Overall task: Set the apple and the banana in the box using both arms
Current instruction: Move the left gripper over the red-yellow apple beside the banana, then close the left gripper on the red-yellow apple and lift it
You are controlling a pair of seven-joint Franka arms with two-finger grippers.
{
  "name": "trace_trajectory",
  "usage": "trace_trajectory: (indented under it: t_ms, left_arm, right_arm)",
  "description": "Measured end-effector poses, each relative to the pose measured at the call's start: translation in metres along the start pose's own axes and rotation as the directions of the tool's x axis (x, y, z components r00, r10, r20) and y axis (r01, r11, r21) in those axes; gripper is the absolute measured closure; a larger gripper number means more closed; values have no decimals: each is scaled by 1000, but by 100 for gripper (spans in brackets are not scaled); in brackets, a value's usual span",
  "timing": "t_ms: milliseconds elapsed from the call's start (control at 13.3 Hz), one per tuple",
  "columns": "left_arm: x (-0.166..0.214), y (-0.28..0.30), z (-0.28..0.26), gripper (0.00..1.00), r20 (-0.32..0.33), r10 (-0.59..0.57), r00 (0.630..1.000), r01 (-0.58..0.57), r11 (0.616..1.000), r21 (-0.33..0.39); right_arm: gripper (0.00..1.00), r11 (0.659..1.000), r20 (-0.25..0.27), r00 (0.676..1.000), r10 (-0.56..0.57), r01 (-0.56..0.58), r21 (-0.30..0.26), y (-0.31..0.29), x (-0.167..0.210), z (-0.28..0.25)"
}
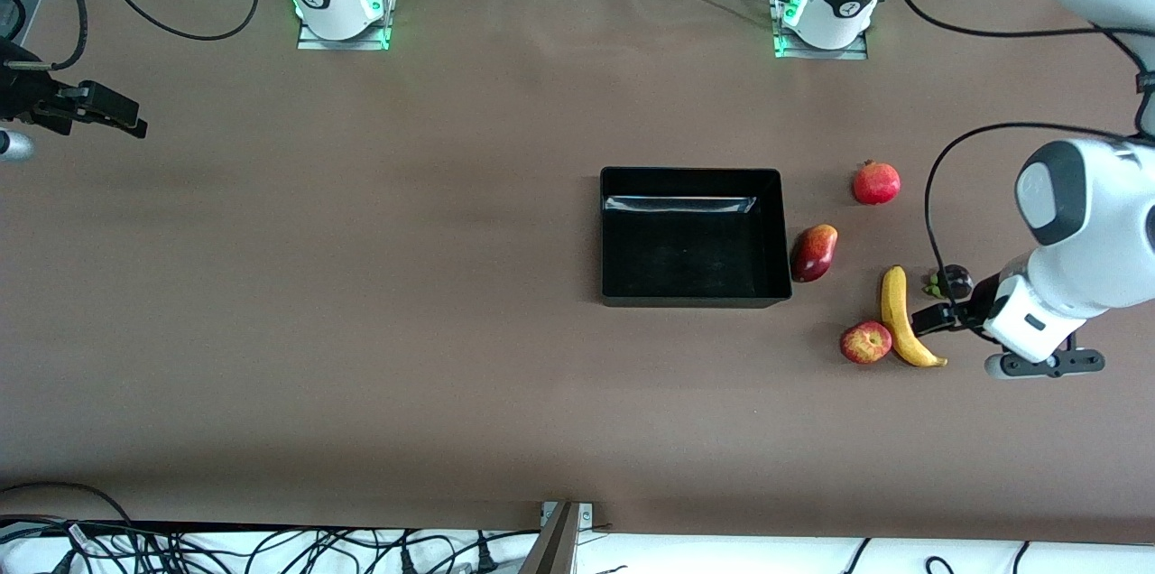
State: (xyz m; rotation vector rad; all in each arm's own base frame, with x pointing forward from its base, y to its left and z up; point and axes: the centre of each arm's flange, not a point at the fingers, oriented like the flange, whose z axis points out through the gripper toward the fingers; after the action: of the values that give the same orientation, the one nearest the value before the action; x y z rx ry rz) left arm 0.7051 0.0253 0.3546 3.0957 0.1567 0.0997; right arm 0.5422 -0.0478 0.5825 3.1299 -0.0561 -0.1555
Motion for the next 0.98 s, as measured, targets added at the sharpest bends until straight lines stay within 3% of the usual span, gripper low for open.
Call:
trace_trajectory:
  t_ms: [226,978]
  left_arm:
    - [5,-2,49,0,0,-25,1000,25,1000,-6]
    - [-17,24,139,0,-13,-100,995,100,995,-17]
  right_arm:
    - [0,1000,-33,999,21,-21,0,12,4,-10]
    - [0,1000,-42,999,23,-23,0,13,5,-15]
